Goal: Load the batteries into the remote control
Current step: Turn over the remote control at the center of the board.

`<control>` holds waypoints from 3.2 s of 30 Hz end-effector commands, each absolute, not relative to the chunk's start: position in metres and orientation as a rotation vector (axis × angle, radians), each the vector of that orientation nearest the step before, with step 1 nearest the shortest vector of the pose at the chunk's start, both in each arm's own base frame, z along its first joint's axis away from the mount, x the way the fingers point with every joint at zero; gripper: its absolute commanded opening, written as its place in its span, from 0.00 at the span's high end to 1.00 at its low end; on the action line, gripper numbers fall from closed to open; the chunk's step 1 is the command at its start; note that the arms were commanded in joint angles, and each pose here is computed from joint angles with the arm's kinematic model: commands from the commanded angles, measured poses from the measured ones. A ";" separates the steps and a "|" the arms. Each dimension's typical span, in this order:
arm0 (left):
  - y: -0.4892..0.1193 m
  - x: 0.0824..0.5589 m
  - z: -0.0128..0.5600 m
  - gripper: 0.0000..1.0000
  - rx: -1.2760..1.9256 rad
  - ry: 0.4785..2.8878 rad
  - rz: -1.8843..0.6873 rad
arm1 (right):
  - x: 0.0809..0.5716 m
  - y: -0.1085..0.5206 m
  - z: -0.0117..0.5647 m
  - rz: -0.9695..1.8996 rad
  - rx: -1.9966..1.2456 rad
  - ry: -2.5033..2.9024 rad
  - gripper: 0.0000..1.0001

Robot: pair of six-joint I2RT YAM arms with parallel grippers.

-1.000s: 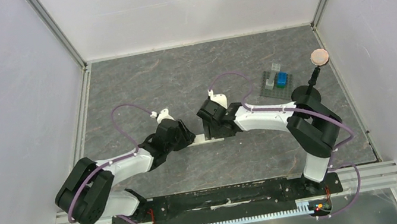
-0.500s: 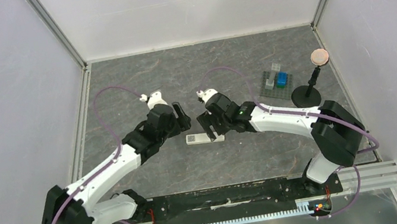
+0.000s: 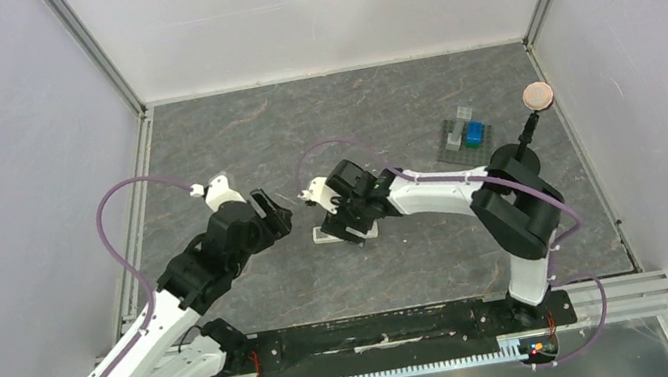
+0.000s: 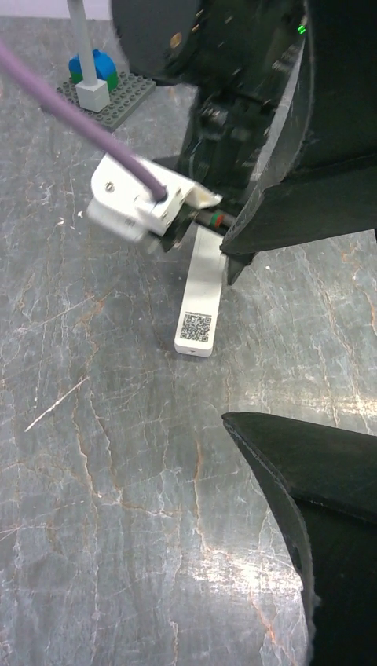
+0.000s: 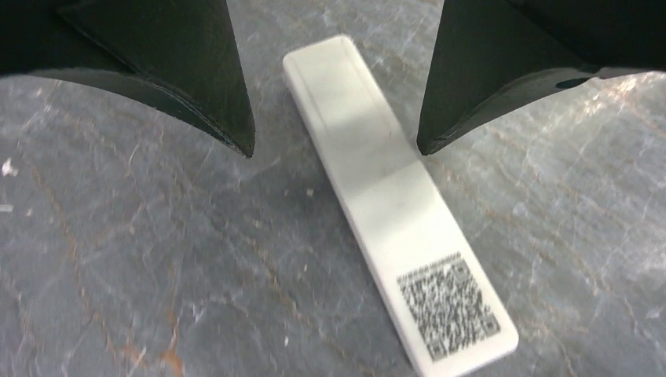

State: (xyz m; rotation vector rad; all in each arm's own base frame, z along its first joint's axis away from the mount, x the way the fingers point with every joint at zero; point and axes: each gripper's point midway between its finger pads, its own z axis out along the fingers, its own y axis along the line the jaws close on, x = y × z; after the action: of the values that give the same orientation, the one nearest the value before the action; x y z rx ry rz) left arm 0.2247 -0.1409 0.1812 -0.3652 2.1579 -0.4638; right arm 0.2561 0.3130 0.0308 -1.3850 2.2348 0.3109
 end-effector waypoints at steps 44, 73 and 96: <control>-0.205 0.216 0.293 0.21 -0.276 1.708 -1.183 | 0.184 0.371 0.297 2.111 -0.529 1.954 0.71; -0.182 0.228 0.244 0.98 -0.458 1.872 -0.971 | 0.233 0.356 0.222 1.426 -0.482 2.192 0.28; -0.149 0.260 0.065 0.90 -0.189 2.515 -0.020 | 0.248 0.176 0.165 0.431 -0.046 2.221 0.09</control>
State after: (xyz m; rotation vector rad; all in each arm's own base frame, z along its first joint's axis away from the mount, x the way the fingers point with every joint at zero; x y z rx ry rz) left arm 0.2402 -0.1368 0.0550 -0.2559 2.5519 0.0263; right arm 0.2514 0.1937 0.1660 -0.0980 2.2288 0.4943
